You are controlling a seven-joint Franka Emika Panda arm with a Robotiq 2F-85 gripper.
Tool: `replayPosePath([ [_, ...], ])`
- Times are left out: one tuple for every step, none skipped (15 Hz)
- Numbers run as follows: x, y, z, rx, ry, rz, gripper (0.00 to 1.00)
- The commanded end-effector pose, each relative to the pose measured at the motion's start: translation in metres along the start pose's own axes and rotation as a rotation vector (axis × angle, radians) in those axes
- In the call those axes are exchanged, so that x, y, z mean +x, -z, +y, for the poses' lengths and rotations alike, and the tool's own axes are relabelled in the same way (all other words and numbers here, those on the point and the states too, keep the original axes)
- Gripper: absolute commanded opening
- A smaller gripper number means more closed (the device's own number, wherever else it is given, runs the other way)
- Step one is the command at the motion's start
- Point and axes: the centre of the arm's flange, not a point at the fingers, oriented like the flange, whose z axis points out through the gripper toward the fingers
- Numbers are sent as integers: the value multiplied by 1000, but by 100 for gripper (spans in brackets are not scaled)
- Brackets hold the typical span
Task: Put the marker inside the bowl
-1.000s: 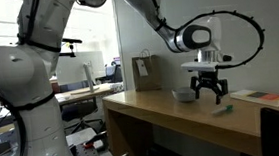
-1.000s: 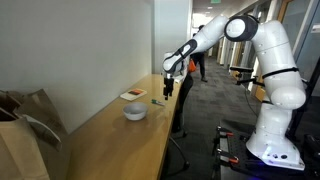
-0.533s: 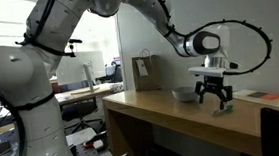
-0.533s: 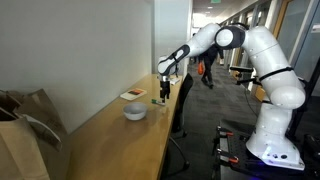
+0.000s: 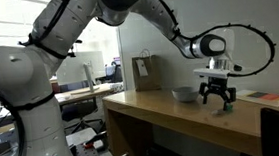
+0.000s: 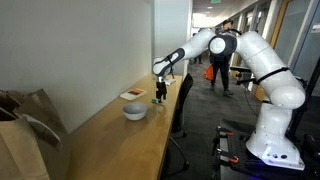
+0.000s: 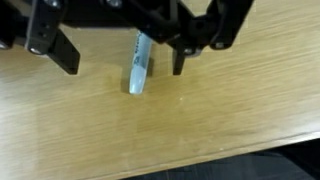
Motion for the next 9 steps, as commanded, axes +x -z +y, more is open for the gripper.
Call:
replayPosePath([
  [13,-6,7,29,-33,-23,100],
  [14,-8,10,32,-35,-22,100],
  [15,-11,11,34,-36,-22,100],
  [16,-12,13,33,-38,-20,99],
  [17,-14,15,34,-40,-15,78],
  [18,-15,15,33,-40,-13,74],
  [19,-15,16,30,-37,-10,72],
  [20,-15,17,29,-35,-8,64],
  [21,-15,17,21,-30,-5,56],
])
